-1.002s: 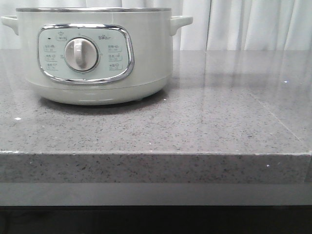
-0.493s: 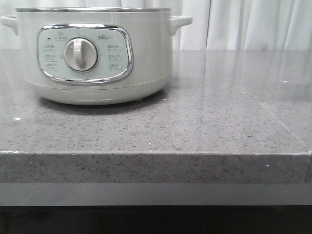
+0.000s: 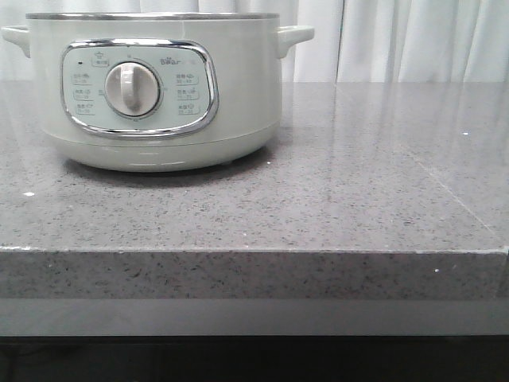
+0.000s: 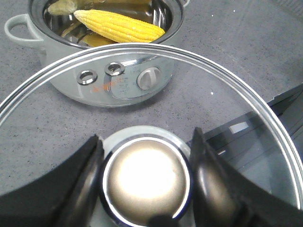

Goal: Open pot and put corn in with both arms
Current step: 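Lower the glass lid back onto the pot with the left gripper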

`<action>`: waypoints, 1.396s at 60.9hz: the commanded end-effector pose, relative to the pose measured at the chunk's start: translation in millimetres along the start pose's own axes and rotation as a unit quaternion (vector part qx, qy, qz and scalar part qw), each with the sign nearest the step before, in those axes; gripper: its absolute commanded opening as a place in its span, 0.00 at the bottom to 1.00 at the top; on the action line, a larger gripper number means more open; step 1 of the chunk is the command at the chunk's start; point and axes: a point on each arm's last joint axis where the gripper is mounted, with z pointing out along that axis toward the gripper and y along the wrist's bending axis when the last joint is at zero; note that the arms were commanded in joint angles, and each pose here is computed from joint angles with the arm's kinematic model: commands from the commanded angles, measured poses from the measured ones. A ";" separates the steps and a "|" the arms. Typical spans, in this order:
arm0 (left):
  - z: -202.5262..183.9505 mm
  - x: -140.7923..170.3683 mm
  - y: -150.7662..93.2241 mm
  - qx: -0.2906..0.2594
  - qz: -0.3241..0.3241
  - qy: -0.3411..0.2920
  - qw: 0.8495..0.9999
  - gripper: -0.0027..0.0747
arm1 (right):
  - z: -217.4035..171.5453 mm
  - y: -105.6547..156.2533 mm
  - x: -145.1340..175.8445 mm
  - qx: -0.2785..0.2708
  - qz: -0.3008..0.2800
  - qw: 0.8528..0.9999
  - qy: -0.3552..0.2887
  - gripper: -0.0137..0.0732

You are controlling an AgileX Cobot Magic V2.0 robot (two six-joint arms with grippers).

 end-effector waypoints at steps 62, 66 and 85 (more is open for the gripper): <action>238.5 -217.9 42.5 0.007 0.033 0.029 0.999 0.21 | -35.6 0.1 5.8 0.011 -0.006 0.993 -0.115 0.09; 246.1 -219.3 43.8 0.007 0.033 0.029 0.999 0.21 | -35.6 0.1 5.8 0.011 -0.006 0.993 -0.115 0.09; 261.3 -212.0 46.6 0.010 0.030 0.059 0.998 0.21 | -35.7 0.1 5.8 0.011 -0.006 0.993 -0.116 0.09</action>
